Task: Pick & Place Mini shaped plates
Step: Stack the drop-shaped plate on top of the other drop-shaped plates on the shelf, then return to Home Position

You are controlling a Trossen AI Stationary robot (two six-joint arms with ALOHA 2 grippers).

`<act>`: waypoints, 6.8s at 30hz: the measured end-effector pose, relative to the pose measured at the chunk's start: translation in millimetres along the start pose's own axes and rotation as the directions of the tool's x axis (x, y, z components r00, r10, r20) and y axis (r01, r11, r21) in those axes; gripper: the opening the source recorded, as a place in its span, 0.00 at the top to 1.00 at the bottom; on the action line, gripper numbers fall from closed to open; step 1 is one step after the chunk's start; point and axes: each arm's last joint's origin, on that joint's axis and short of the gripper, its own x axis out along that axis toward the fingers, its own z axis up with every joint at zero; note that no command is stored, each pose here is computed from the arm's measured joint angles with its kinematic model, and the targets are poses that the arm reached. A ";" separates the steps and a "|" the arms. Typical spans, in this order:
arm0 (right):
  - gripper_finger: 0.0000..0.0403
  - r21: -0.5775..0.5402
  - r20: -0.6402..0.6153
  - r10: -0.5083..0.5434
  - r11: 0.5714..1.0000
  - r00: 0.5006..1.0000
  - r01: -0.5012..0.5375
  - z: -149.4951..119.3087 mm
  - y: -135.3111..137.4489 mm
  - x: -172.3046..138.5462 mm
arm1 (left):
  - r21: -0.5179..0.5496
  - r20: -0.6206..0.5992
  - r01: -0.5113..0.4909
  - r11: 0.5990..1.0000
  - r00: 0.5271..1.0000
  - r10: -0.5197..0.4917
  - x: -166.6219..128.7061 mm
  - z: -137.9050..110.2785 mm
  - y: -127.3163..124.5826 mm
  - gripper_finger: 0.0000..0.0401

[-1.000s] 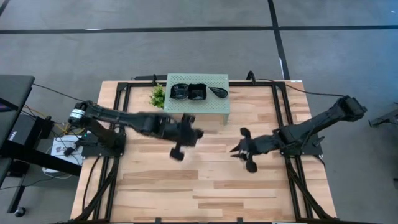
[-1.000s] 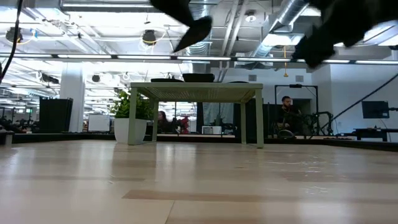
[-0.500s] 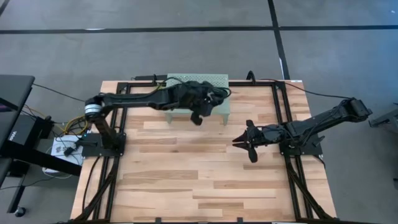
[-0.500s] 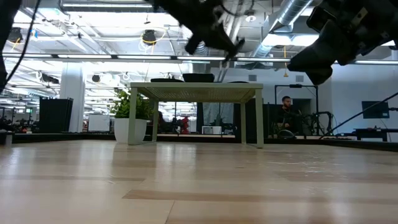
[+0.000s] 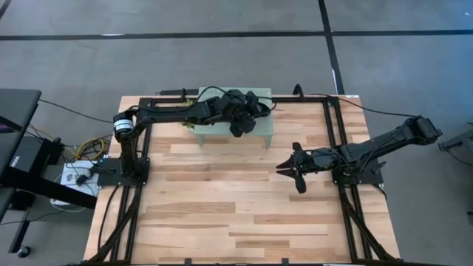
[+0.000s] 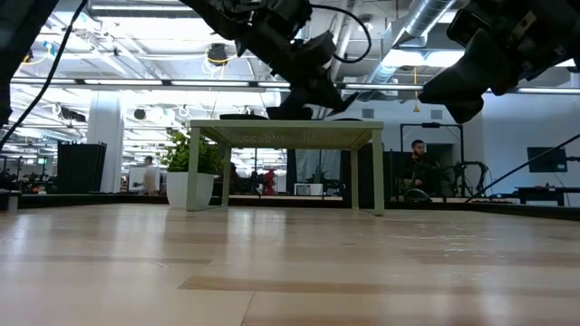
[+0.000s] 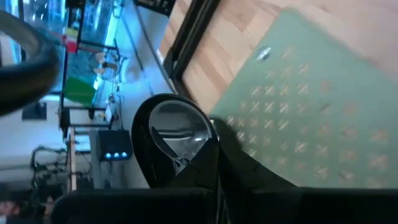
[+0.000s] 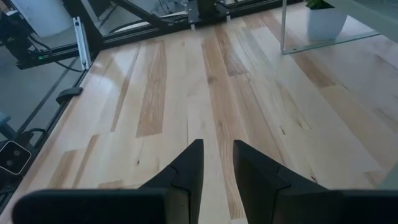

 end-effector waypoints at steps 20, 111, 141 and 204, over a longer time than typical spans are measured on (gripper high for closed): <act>0.80 0.001 0.001 -0.003 1.000 1.000 0.003 0.2 -0.6 0.1 | -0.221 0.036 -0.037 0.975 0.998 0.046 2.0 -16.9 6.8 0.97; 0.80 -0.136 0.413 -0.044 0.985 0.910 0.109 -42.5 -42.9 -63.1 | -0.952 0.279 0.152 0.265 0.782 0.557 -253.8 -50.9 -236.5 0.73; 0.80 -0.141 0.405 -0.048 0.983 0.913 0.115 -43.2 -43.3 -62.3 | -0.944 0.247 0.128 0.303 0.883 0.398 -234.4 -48.0 -245.8 0.73; 0.80 -0.142 0.403 -0.048 0.983 0.914 0.115 -43.5 -43.3 -62.1 | -0.943 0.241 0.126 0.308 0.895 0.375 -231.8 -47.7 -247.4 0.73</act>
